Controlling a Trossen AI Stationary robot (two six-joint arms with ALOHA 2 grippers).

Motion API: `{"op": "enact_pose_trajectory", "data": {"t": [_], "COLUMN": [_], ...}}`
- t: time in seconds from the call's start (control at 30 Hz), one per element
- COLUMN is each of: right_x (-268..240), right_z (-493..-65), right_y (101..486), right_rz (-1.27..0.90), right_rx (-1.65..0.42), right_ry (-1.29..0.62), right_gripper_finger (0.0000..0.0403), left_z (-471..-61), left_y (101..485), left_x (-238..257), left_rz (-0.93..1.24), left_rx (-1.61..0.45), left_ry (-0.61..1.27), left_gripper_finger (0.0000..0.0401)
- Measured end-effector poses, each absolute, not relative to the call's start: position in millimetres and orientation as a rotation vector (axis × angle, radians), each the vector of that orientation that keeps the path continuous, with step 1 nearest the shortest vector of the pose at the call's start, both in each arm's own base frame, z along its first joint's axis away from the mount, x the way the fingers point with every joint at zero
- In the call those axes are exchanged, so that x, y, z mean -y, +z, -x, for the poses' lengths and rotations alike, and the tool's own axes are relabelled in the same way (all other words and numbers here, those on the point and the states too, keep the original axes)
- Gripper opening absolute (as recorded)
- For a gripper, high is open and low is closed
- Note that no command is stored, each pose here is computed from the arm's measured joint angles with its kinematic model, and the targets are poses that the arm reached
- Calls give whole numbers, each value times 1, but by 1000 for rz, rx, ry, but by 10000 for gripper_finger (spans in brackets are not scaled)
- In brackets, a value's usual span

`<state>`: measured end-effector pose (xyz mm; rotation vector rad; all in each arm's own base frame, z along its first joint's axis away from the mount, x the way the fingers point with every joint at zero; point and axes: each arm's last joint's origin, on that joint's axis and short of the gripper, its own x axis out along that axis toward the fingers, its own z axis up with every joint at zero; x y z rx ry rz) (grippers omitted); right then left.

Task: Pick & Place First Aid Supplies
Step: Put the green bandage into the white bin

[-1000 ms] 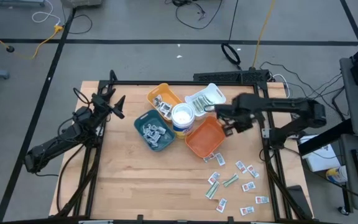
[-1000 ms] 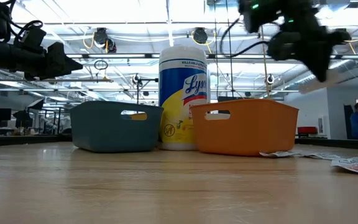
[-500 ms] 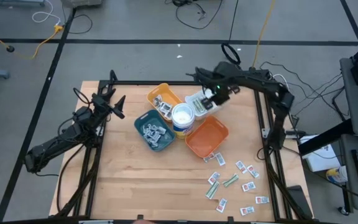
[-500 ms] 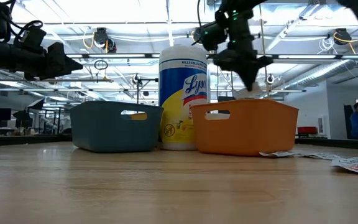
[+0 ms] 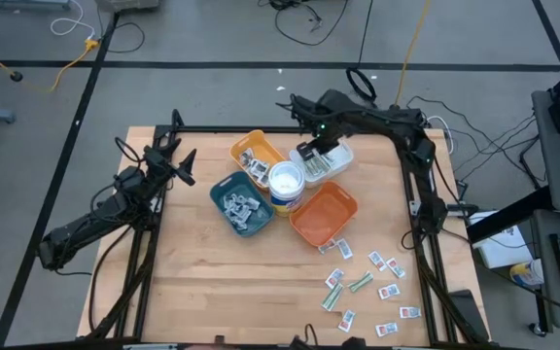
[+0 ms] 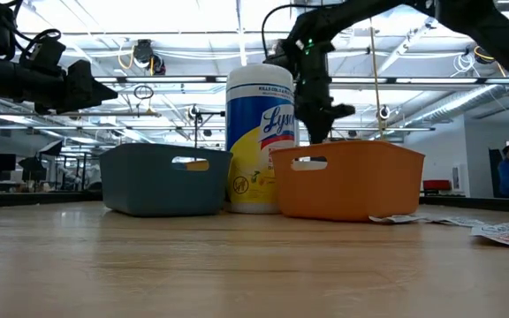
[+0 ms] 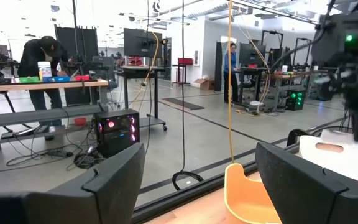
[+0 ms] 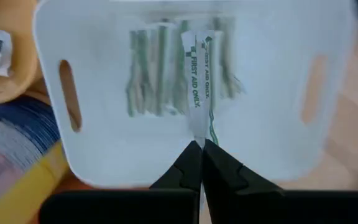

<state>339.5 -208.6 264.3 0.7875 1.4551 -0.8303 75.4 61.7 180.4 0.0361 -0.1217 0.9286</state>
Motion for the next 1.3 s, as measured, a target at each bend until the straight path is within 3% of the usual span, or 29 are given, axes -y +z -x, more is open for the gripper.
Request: {"op": "enact_pose_trajectory", "data": {"t": [0.37, 0.6, 0.7, 0.83, 1.03, 1.3], "right_x": [198, 198, 199, 200, 199, 188], "right_z": [-357, -360, -361, -361, -350, -333], "right_y": [202, 193, 195, 197, 235, 278], "right_rz": [-801, -792, -781, -761, -579, -233], "right_rx": [-1453, -1414, -1403, -1408, -1366, -1335], "right_ry": [-749, -746, -733, -714, -565, -306], "right_gripper_finger": [0, 16, 43, 108, 203, 243], "left_z": [-75, -75, -75, -75, -75, -75], "left_y": [180, 180, 180, 180, 180, 180], "left_x": [-62, -62, -62, -62, -62, -62], "left_rz": [-36, -36, -36, -36, -36, -36], "left_rx": [122, 121, 121, 121, 121, 121], "left_ry": [928, 928, 928, 928, 929, 929], "left_gripper_finger": [308, 308, 308, 308, 308, 308]}}
